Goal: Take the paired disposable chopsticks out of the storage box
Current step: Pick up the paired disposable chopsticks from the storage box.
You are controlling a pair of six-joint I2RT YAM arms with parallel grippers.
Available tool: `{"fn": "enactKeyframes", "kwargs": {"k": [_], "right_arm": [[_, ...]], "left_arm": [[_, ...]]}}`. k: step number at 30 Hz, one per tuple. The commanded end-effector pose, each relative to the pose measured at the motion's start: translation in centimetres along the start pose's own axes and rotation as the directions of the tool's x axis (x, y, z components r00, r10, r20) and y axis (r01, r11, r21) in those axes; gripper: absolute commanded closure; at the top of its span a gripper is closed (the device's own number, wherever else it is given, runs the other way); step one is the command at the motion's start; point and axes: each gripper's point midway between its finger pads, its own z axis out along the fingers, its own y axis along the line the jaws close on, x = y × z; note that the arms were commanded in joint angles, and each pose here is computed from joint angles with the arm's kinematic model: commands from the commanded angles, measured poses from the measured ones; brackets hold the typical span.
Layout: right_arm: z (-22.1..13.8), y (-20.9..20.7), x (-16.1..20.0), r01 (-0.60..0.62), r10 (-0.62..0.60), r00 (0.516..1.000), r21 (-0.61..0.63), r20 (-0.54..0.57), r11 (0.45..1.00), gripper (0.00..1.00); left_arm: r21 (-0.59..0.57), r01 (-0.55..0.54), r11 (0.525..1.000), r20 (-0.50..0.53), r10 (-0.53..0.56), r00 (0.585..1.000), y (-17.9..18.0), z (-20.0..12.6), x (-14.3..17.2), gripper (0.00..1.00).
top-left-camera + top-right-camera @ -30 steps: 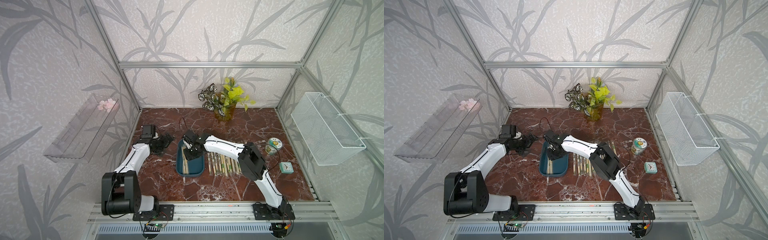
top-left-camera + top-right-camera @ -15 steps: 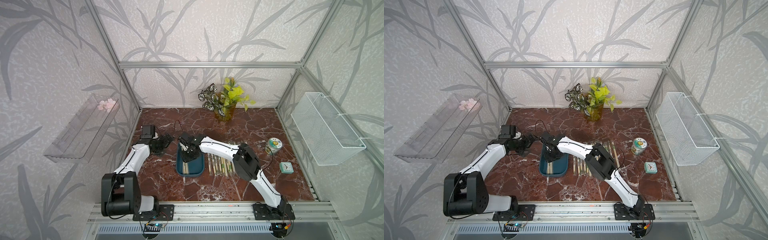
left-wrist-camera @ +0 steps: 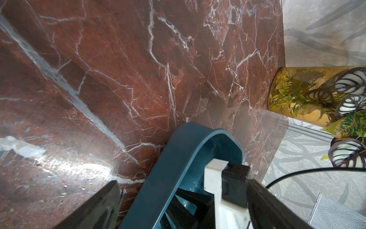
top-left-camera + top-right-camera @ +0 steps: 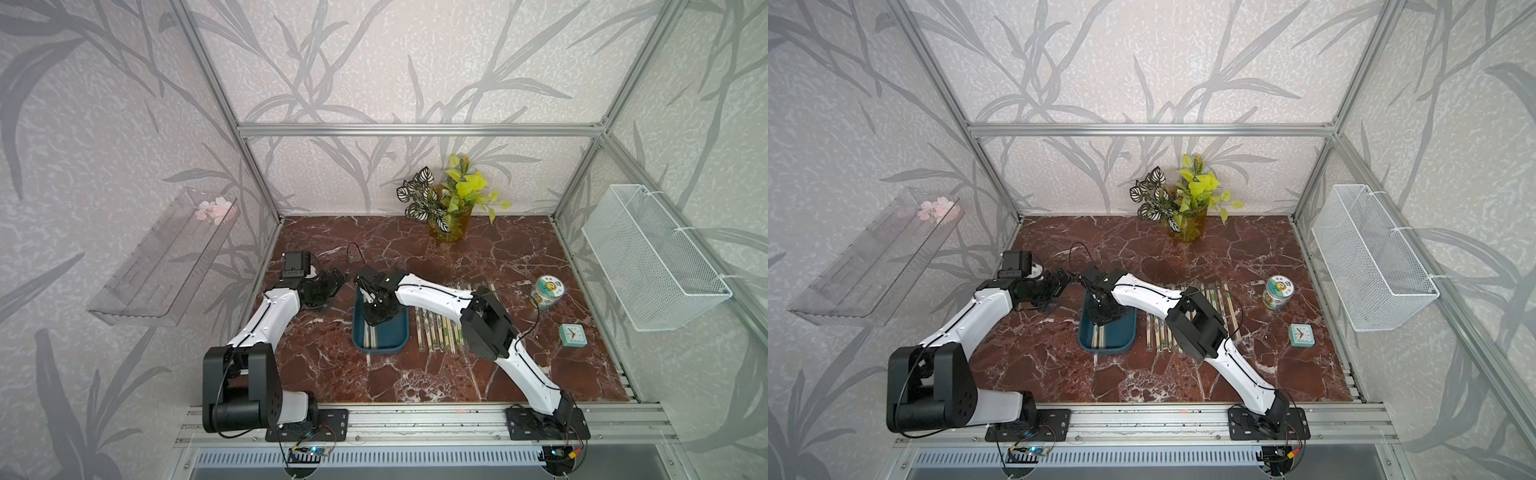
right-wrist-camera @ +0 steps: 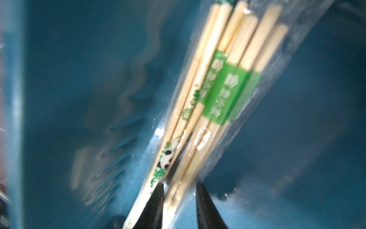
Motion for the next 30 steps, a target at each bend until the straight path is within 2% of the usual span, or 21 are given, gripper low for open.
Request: {"fn": "enactKeyframes", "kwargs": {"k": [1,5,12,24,30], "right_arm": [[1.1,-0.8,0.9,-0.006,0.008,0.999,0.047,-0.041,0.999,0.75],[1.1,-0.8,0.9,-0.015,0.016,0.999,0.046,-0.041,0.999,0.85],[0.1,-0.9,0.8,-0.028,0.03,0.999,0.04,-0.028,0.999,0.93],[-5.9,-2.4,-1.0,-0.119,0.122,0.988,-0.039,0.096,0.992,1.0],[-7.7,-3.3,-1.6,-0.161,0.174,0.975,-0.099,0.136,0.982,1.0]], "left_arm": [[0.02,-0.024,1.0,0.009,0.023,1.0,-0.2,-0.4,-0.1,0.0],[0.022,-0.023,0.999,0.008,0.023,1.0,-0.2,-0.4,-0.1,0.0],[0.03,-0.026,0.999,0.005,0.026,1.0,-0.4,-0.4,-0.1,0.0],[0.059,-0.04,0.997,0.004,0.04,0.999,-1.2,-0.7,-0.2,0.0],[0.078,-0.049,0.996,-0.002,0.049,0.999,-1.7,-0.8,-0.1,0.0]]}}
